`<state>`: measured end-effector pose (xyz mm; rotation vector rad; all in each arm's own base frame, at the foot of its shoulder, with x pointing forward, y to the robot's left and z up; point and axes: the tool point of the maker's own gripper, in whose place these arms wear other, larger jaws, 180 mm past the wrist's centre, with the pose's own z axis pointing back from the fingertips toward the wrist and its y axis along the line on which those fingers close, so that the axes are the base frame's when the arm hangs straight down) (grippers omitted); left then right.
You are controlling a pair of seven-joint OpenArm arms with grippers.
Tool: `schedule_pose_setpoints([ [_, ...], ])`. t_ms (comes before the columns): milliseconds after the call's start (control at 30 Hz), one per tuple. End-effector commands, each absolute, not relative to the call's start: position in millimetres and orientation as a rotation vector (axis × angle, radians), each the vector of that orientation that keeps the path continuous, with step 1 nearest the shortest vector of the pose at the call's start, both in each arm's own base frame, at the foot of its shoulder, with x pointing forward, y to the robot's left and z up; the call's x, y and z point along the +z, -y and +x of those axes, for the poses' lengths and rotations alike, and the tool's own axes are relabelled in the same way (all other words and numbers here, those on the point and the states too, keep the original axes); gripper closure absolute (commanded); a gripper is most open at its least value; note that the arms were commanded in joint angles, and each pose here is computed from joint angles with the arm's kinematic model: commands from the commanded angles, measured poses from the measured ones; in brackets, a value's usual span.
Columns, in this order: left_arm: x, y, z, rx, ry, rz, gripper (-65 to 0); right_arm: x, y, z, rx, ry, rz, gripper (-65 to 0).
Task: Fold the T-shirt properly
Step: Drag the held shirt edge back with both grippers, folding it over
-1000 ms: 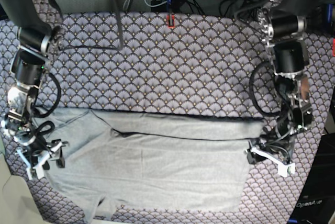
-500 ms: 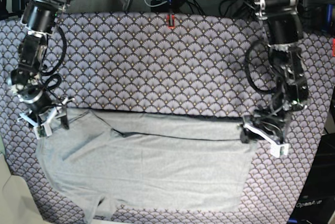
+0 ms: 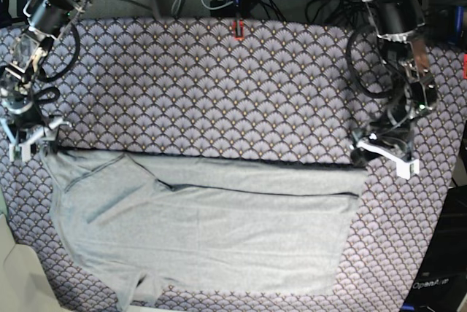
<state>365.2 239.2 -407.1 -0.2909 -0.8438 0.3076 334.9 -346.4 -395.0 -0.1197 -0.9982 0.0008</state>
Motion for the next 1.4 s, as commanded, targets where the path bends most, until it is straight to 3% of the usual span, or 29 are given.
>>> schedule_pose_setpoints([
  [0,-393,-237,378,0.299,0.891,-0.316,-33.2,-374,358,345,0.004,1.063,-0.145,-34.4],
  [333,-393,-241,402,0.359,0.958,-0.331,-33.2,-375,357,350,0.001,1.064,-0.135,-34.4],
  [667,-418,-242,413,0.450,0.925,-0.365,-33.2,-378,357,347,0.004,1.055,-0.136,-34.3],
  [1133,-400,-232,433,0.453,0.969,-0.399,-32.7,-389,376,341,-0.018,1.010,-0.135,-34.4],
  [1200,-400,-231,433,0.455,0.969,-0.402,-29.0,-384,379,348,-0.026,1.022,-0.132,-34.4],
  [1367,-401,-226,433,0.456,0.965,-0.410,-7.9,-382,387,353,-0.032,1.016,-0.131,-34.4],
])
